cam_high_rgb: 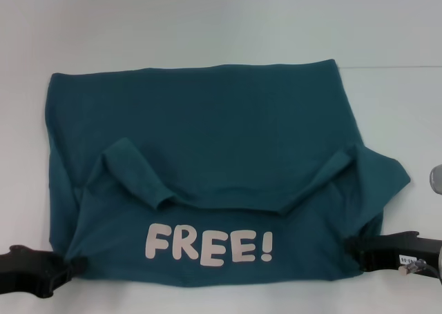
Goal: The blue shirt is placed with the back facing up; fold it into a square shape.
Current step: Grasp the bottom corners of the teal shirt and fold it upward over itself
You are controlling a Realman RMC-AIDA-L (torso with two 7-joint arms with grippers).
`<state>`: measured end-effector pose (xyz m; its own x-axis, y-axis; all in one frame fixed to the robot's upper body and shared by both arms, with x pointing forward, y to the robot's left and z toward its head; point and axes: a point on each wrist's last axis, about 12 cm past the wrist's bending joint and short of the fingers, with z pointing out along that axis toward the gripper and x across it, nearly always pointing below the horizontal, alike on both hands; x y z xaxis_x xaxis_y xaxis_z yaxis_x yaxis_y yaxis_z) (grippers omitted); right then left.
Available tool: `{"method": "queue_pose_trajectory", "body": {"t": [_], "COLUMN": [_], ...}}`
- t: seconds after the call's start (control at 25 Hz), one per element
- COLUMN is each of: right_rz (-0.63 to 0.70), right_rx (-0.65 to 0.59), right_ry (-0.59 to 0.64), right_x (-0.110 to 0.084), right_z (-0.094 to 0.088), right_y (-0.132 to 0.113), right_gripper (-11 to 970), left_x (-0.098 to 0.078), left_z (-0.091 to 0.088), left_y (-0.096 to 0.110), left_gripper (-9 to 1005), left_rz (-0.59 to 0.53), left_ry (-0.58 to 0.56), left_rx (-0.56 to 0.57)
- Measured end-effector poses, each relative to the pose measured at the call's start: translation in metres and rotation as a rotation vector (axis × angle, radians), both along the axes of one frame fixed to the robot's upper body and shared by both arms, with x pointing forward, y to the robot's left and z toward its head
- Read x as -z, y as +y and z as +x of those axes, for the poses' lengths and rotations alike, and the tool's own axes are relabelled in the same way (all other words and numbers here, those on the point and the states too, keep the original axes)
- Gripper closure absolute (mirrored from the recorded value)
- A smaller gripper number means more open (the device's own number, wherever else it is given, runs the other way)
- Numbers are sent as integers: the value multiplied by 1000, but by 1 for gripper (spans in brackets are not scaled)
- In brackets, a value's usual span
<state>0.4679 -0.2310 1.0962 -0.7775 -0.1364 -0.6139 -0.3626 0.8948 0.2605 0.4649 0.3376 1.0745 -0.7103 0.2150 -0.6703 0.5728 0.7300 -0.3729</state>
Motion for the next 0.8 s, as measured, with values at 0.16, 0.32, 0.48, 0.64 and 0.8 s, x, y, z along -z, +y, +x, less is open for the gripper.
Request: {"method": "queue_pose_trajectory", "body": {"t": [0.16, 0.32, 0.48, 0.64, 0.8], "right_rz": [1, 2, 3, 6, 7], "right_rx": [-5, -11, -16, -28, -45], "right_ry": [8, 15, 7, -27, -59], "right_x": [1, 2, -1, -13, -27], "right_z": [-2, -4, -2, 5, 18], "right_y": [1, 2, 4, 7, 10], "right_gripper": [958, 957, 957, 958, 958], "left_x": [2, 1, 0, -4, -12], "left_z": [-6, -11, -12, -7, 2], "left_y": [4, 8, 10, 7, 4], "left_gripper": [944, 944, 944, 945, 945], "left_rz": [1, 4, -1, -8, -17], "left_ry": [10, 12, 9, -4, -23], "left_rx": [-13, -23, -24, -16, -12]}}
